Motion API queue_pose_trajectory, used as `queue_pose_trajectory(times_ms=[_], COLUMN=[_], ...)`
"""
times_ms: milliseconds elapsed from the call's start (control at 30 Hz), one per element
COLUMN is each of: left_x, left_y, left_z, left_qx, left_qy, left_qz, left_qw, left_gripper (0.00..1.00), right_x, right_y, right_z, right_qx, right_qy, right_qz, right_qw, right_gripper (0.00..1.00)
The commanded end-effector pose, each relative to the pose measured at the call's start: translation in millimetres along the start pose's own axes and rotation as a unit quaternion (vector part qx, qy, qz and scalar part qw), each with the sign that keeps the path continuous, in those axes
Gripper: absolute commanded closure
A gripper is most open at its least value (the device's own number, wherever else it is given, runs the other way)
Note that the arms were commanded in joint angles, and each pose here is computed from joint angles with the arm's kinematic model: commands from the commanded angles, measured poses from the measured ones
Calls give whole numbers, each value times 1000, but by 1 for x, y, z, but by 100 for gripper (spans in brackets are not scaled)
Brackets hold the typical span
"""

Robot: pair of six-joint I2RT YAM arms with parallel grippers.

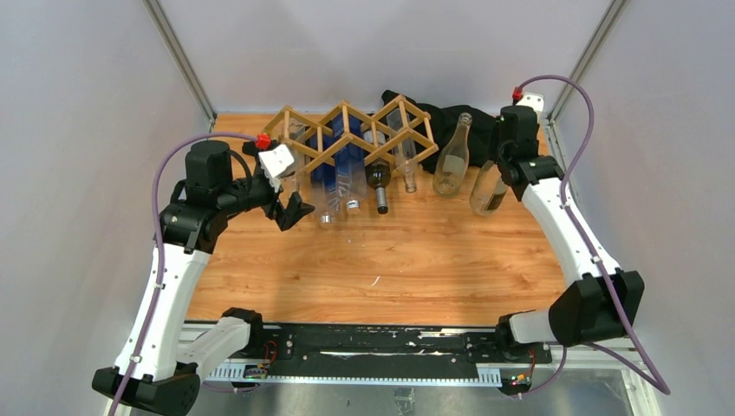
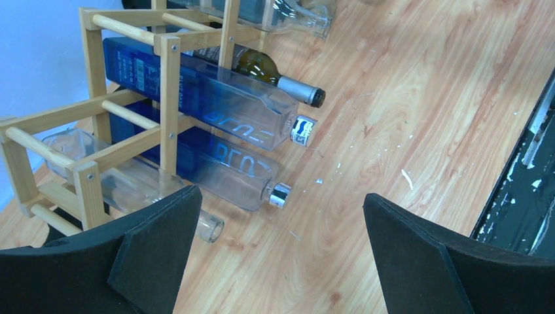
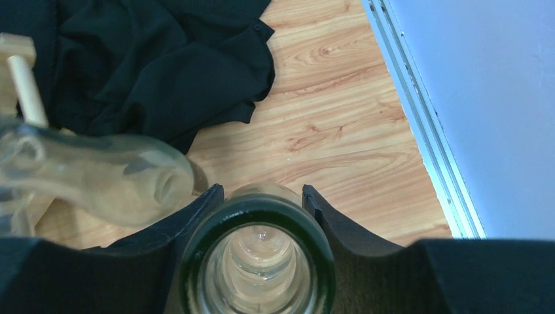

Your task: Take the wine bottle off the wine rack

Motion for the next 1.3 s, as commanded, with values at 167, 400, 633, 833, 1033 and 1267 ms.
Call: queue_pose_trajectory(times_ms=[167,400,633,833,1033,1267], left_x=[4,6,5,4,-2,-2], left_y=[-4,-3,-2,0,15,32], left_z=[-2,-4,-2,0,8,13], left_qx=[-19,-25,-25,-27,-21,2], left_qy=[-5,-7,-2,3,32,41], left_qz=[8,4,1,-4,-25,-48], left_qw=[1000,1000,1000,1000,999,998], left_gripper=[0,0,0,0,0,0], right_x=[-44,-70,-84,-83,-58,-11], right_y=[-11,-5,1,5,4,-1], right_z=[-47,-48,-50,-47,-53,-67], right_qx=[-66,-50,-46,-46,-64,-100], right_qy=[-87,-90,-99,-104,-106,-121], right_qz=[20,31,27,9,-7,-21], right_qw=[994,994,994,994,992,987], right_gripper=[100,100,100,87,17,9])
Point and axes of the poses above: each gripper's point midway between its finger pads, its own x axis back along the fingers, its own y axis along the line the jaws close on, z = x × y, the point moved 5 cm from there along x, back along the fingers, and after that the axes turned 3 degrees about -x, right-handed, at the moved point
